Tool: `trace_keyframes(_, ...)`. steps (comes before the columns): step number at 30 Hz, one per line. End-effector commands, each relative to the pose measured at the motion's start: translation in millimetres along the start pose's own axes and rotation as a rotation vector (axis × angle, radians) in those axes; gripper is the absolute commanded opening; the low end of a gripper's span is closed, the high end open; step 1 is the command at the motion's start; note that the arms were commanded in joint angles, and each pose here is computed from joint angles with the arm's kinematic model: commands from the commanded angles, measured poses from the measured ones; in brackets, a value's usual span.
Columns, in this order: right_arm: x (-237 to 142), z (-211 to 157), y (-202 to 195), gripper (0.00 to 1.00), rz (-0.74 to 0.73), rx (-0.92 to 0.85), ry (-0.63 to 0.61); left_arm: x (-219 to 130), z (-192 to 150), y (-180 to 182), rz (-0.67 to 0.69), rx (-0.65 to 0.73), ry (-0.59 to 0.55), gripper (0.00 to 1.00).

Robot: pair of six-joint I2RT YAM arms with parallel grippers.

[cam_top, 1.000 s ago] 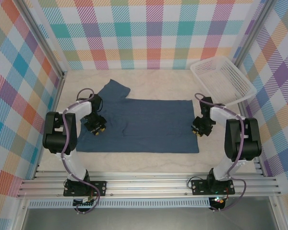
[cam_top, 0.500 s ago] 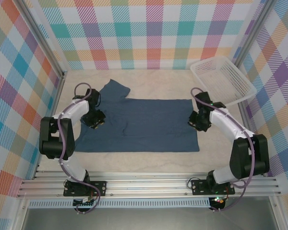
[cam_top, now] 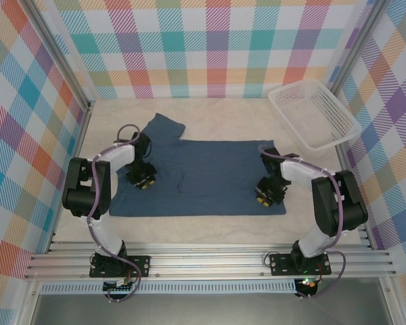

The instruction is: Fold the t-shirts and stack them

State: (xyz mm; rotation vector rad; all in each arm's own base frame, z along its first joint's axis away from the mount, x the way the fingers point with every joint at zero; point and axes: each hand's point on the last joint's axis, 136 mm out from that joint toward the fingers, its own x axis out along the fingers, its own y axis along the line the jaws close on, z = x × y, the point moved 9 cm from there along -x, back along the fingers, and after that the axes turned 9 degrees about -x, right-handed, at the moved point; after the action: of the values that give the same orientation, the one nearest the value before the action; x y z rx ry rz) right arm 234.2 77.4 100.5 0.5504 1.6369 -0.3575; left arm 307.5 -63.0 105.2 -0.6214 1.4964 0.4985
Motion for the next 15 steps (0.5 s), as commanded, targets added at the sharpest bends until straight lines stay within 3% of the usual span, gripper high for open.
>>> trace_keyframes(1,13.5,-6.7,-38.4,0.18,-0.163,0.139,0.047,25.7,-34.5,17.1,0.113,-0.011,0.071,0.23)
trace_keyframes(7,12.0,-20.3,-52.5,0.17,-0.219,0.188,0.090,27.2,-62.1,37.5,0.179,-0.011,0.011,0.23)
trace_keyframes(15,2.7,-32.4,-70.4,0.18,-0.289,0.215,0.050,22.8,-79.4,54.3,0.190,-0.015,0.003,0.24)
